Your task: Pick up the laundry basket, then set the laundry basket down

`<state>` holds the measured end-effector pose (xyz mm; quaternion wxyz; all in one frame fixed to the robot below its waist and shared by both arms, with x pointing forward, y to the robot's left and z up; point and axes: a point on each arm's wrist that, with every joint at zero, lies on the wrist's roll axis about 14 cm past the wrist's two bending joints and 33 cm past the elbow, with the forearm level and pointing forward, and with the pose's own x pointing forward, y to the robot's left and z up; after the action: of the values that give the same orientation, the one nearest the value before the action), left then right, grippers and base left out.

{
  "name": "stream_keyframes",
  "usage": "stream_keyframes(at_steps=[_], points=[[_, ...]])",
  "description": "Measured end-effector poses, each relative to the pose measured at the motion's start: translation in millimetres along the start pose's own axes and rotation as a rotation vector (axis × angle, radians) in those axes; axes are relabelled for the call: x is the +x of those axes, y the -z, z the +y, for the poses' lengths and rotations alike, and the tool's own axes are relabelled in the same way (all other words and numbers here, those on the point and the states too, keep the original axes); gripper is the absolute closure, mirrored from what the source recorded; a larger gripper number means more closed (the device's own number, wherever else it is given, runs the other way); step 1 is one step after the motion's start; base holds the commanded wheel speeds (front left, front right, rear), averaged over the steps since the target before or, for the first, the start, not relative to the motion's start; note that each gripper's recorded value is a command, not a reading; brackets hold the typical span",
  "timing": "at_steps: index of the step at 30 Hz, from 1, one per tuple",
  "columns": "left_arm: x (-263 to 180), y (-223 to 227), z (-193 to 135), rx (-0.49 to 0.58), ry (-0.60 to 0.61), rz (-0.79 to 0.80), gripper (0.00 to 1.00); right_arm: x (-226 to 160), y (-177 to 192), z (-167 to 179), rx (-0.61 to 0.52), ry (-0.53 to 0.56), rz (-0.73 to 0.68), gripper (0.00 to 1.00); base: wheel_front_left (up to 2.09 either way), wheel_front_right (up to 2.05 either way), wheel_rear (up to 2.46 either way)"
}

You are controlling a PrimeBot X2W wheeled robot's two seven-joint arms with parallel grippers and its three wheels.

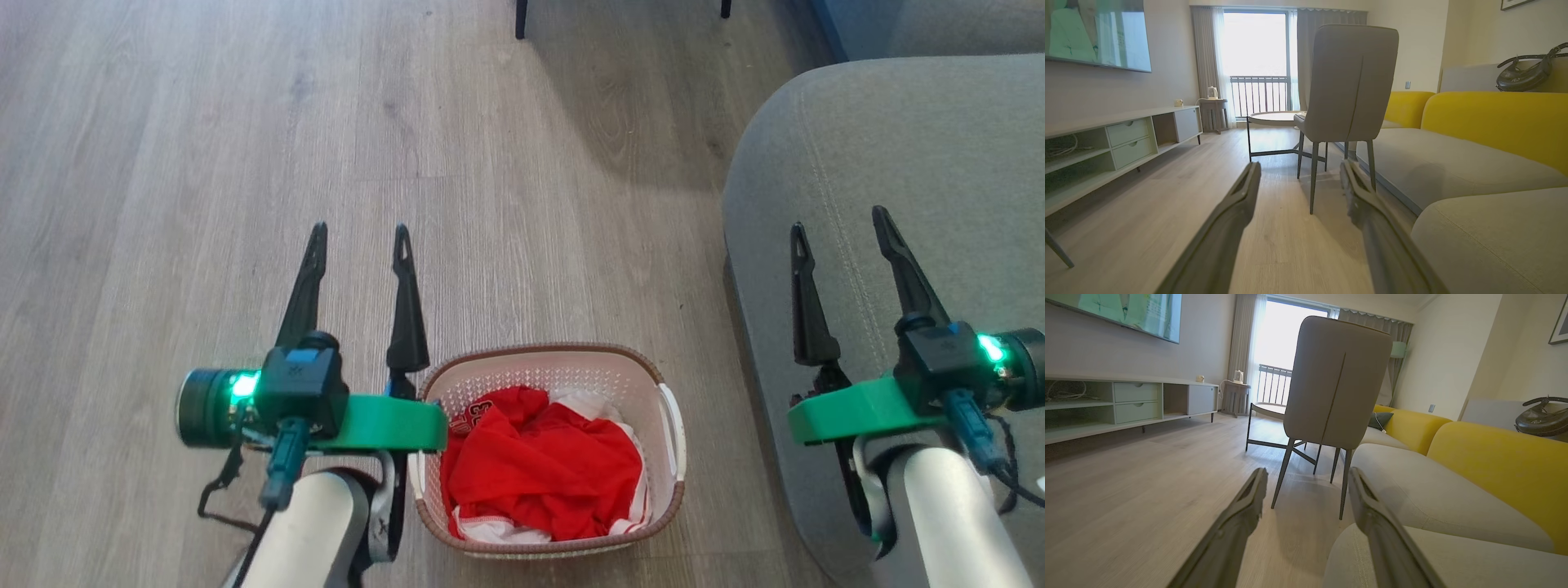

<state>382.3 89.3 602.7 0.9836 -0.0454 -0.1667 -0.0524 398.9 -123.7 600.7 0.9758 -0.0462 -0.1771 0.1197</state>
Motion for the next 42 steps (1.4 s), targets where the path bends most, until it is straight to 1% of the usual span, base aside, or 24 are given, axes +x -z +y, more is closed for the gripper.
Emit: stream_keyframes(at_steps=[3,7,10,15,17,24,27,33,42], points=[[2.7,-7.7,-0.7,0.026,0.009,-0.039,0.00,0.1,2.3,1.8,-0.008,-0.007,0.003,0.00,0.00,0.00,0.00],[1.0,-8.2,-0.5,0.030,0.018,-0.051,0.00,-0.8,8.5,2.2,0.000,-0.005,0.017,0.00,0.00,0.00,0.00],[-5.1,9.8,3.8,-0.002,0.022,0.010,0.00,-3.2,16.2,-3.5,0.021,0.019,0.039,0.00,0.00,0.00,0.00],[-14.7,39.3,10.7,-0.028,0.041,0.109,0.00,-11.1,39.7,-5.8,0.063,0.039,0.114,0.00,0.00,0.00,0.00],[-19.8,51.6,13.0,-0.055,0.035,0.153,0.00,-15.2,50.2,-5.1,0.074,0.041,0.148,0.00,0.00,0.00,0.00],[-24.4,63.6,12.0,-0.075,0.057,0.193,0.00,-25.1,72.7,-3.6,0.110,0.051,0.222,0.00,0.00,0.00,0.00],[-27.6,71.4,12.9,-0.100,0.052,0.221,0.00,-30.2,80.7,-9.4,0.132,0.078,0.248,0.00,0.00,0.00,0.00],[-31.8,79.0,13.7,-0.103,0.053,0.248,0.00,-33.6,85.2,-11.3,0.152,0.092,0.263,0.00,0.00,0.00,0.00],[-31.5,79.9,13.2,-0.102,0.055,0.251,0.00,-34.9,85.7,-10.2,0.153,0.090,0.267,0.00,0.00,0.00,0.00]])
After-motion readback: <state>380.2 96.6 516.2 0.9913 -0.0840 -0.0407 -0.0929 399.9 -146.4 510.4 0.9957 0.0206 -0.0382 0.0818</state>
